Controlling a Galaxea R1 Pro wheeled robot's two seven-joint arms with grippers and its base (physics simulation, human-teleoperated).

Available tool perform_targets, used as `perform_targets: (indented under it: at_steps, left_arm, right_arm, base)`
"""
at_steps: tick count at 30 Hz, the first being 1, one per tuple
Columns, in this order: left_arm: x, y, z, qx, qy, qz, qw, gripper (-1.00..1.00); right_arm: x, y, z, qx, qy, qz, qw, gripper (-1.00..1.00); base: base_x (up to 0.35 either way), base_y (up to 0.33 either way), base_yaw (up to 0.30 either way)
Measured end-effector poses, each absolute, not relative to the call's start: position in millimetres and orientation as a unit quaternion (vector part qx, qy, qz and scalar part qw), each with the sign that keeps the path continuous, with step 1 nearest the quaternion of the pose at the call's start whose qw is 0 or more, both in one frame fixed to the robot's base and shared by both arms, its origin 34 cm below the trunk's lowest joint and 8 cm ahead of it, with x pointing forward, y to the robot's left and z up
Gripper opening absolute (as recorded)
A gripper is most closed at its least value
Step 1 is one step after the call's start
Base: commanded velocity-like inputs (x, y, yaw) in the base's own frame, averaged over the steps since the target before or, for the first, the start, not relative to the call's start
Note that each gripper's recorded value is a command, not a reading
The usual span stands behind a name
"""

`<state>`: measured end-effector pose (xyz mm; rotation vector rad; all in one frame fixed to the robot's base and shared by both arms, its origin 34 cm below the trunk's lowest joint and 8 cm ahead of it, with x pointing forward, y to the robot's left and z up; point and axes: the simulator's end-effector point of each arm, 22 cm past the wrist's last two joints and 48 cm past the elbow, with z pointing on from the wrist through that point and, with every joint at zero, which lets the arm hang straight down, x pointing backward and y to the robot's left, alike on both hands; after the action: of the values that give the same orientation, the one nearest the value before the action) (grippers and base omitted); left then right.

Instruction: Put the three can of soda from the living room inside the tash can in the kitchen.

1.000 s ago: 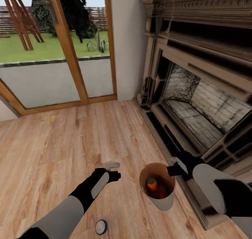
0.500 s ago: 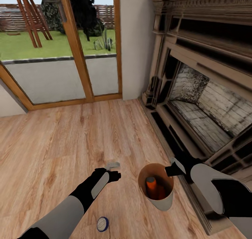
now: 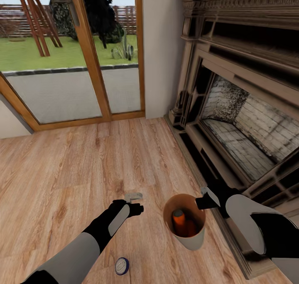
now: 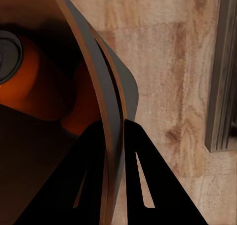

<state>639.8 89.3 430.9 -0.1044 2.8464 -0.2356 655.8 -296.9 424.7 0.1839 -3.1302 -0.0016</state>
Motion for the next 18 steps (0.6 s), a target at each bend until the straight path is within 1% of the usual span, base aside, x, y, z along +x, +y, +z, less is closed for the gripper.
perform_targets:
  at_steps: [7,13,18]
  left_arm:
    - [635,91,428,-0.039,0.987,-0.076,0.134,1.0]
    - [606,105,403,-0.053,0.992,-0.063,0.1,1.0]
    - [576,126,378,-0.065,0.995,-0.038,0.072,1.0]
  right_arm:
    - [656,-297,425,0.06,-0.998,0.0,0.003,-1.0]
    - [660,-290,427,0.059,-0.998,-0.004,0.001,-1.0]
    - [668,-272,448,0.049,-0.998,-0.011,0.028,-1.0]
  base:
    - [0.0,0.0,0.0]
    - [0.0,0.0,0.0]
    - [0.0,0.0,0.0]
